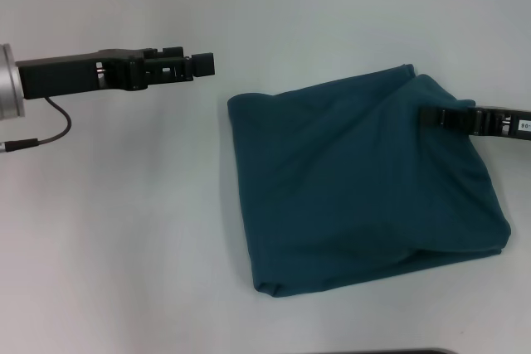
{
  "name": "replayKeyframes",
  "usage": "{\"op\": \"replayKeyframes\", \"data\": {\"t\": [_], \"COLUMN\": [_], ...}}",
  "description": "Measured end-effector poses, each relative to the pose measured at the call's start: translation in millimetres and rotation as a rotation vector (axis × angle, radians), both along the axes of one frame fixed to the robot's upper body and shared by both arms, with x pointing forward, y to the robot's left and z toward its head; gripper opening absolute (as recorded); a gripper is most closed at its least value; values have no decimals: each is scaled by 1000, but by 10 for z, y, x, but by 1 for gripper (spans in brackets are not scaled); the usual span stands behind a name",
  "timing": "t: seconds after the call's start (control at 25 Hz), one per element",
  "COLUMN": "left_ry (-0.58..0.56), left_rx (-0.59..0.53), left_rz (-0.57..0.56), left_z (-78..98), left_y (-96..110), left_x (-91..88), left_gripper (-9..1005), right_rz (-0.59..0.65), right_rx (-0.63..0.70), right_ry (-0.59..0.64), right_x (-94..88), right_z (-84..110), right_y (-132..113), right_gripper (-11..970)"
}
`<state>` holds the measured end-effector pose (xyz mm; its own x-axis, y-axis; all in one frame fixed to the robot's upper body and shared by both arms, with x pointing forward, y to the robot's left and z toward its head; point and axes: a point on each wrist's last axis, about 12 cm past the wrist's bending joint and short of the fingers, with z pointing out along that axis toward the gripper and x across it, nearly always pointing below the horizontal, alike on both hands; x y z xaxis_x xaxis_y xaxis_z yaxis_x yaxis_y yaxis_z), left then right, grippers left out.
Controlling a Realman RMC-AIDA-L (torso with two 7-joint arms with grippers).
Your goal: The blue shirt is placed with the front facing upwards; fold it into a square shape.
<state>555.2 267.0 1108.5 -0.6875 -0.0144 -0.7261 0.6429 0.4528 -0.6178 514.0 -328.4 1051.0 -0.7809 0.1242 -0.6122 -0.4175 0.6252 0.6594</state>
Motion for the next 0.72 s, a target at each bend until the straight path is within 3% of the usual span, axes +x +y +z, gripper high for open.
{"op": "replayKeyframes", "data": {"t": [0.32,0.72], "left_ry": [-1,3], "left_rx": [1,4], "left_rz": [1,24], "left_z": [4,-12], "left_y": [6,44], "left_x": [4,0], "left_gripper": [939,939], "right_rz": [5,-136], "right_rx": [-2,-38], "right_ry": [-10,-90], "right_x": [-60,-121], "right_z": [15,135], "right_y": [-79,-447], "right_gripper": [50,441]}}
